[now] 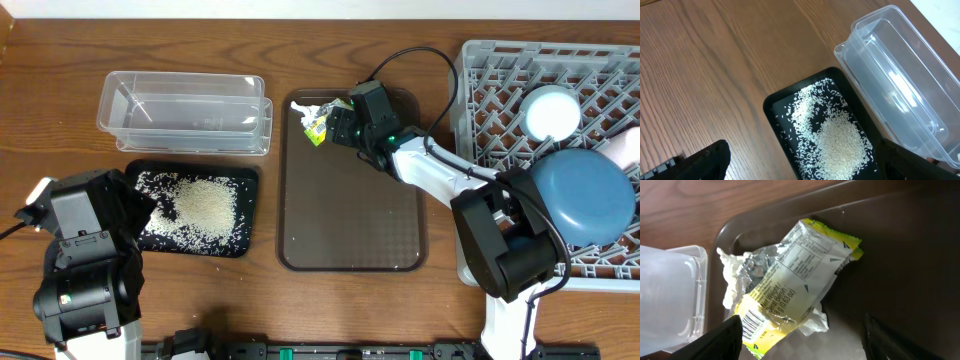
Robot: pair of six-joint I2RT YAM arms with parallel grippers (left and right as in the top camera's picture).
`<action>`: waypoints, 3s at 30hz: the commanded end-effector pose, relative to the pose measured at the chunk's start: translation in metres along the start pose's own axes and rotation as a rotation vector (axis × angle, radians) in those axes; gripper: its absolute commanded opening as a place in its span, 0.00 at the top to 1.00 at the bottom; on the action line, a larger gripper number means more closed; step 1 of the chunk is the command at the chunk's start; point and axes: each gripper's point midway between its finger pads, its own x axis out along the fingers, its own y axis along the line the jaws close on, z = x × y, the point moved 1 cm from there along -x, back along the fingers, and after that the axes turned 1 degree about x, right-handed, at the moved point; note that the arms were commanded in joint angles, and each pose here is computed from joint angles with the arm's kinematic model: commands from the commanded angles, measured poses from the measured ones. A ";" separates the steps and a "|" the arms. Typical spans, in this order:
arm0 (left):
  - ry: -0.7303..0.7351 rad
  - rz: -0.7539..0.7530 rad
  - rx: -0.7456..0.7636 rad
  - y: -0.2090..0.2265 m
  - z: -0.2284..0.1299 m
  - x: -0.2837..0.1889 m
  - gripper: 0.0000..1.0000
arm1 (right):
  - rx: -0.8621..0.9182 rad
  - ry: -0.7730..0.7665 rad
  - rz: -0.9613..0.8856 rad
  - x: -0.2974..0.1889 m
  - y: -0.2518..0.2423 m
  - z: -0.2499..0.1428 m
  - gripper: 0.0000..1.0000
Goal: Sort waste into correct bins and load items into the dishwasher rack
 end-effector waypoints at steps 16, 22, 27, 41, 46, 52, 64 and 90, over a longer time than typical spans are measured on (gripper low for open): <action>-0.012 0.002 -0.008 0.001 0.004 -0.003 0.06 | 0.102 -0.040 -0.018 0.018 -0.012 0.008 0.47; -0.012 0.002 -0.008 0.001 0.004 -0.003 0.06 | 0.101 -0.042 -0.013 0.020 -0.011 0.007 0.48; -0.012 0.002 -0.008 0.001 0.004 -0.003 0.06 | 0.098 -0.042 -0.012 0.020 -0.010 0.006 0.53; -0.012 0.002 -0.008 0.001 0.004 -0.003 0.06 | 0.096 -0.025 -0.005 0.025 -0.011 0.001 0.52; -0.012 0.002 -0.008 0.001 0.004 -0.003 0.06 | 0.065 -0.011 0.032 0.017 -0.001 0.004 0.57; -0.012 0.002 -0.008 0.001 0.004 -0.003 0.06 | -0.008 -0.064 0.124 -0.030 0.025 0.040 0.44; -0.012 0.002 -0.008 0.001 0.004 -0.003 0.06 | 0.007 -0.265 0.089 -0.184 0.003 0.127 0.07; -0.012 0.002 -0.008 0.001 0.004 -0.003 0.06 | 0.411 -0.099 -0.740 -0.305 -0.258 0.081 0.01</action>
